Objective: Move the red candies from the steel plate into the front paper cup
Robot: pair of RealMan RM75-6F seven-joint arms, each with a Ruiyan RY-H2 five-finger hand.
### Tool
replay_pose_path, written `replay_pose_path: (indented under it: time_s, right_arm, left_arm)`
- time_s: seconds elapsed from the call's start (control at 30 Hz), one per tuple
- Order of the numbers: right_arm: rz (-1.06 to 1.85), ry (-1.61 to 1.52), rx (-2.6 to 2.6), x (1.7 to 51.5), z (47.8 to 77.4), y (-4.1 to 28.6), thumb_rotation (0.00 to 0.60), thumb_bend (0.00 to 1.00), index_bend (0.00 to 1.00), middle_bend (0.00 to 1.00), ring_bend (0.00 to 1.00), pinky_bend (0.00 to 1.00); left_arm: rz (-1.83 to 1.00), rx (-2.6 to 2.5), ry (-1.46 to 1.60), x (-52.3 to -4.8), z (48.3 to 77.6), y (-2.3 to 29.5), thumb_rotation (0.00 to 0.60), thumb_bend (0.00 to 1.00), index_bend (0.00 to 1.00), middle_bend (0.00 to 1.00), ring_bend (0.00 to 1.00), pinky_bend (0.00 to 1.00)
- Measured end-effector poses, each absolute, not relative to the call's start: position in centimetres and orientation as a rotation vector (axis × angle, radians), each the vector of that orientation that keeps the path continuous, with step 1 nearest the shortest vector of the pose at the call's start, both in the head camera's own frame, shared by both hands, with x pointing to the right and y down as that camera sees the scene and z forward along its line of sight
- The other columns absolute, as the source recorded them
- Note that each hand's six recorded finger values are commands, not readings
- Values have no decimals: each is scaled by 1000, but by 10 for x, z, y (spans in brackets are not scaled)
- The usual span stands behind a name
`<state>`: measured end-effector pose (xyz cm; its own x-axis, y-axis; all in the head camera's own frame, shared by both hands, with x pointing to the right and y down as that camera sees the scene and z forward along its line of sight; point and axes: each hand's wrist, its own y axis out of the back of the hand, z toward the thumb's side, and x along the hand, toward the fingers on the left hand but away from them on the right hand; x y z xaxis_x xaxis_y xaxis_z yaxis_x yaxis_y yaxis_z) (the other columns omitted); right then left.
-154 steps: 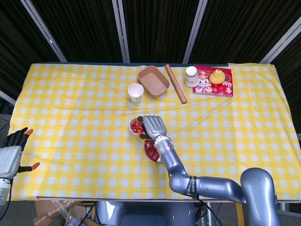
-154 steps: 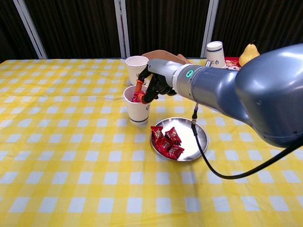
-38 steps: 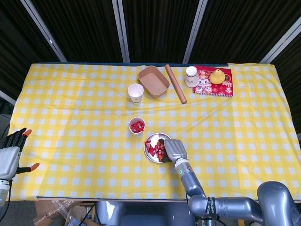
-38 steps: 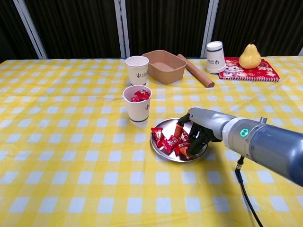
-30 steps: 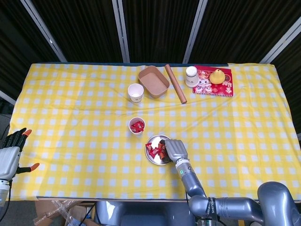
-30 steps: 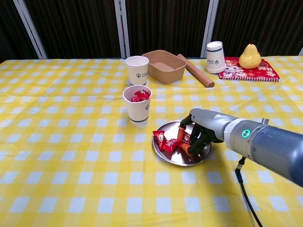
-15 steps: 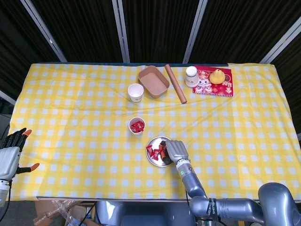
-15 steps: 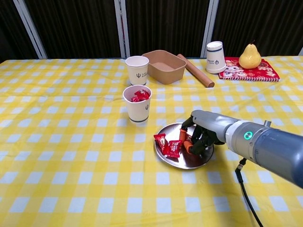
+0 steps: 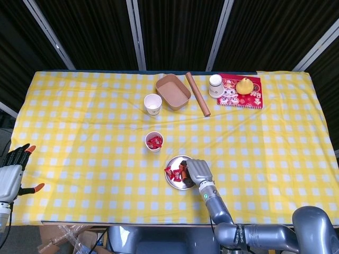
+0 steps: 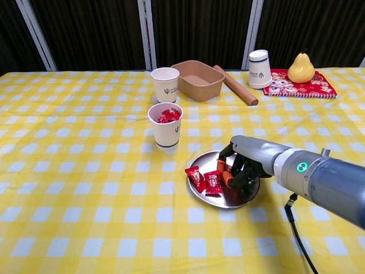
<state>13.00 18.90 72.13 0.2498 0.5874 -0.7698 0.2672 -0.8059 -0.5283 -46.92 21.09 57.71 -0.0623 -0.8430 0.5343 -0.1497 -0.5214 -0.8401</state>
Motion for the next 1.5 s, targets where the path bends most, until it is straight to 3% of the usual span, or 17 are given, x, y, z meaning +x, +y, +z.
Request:
replay_pose_path:
  time_s: [0.9, 1.5]
  right_arm:
    - [1494, -863, -2255, 123, 701, 177, 600, 668, 512, 823, 966, 912]
    - [1354, -988, -2260, 94, 660, 117, 600, 668, 512, 823, 966, 912]
  left_arm:
    - [-1636, -1673, 1068, -469, 578, 210, 600, 3, 42, 0, 0, 0]
    - [-1645, -1679, 1068, -470, 580, 209, 600, 3, 42, 0, 0, 0]
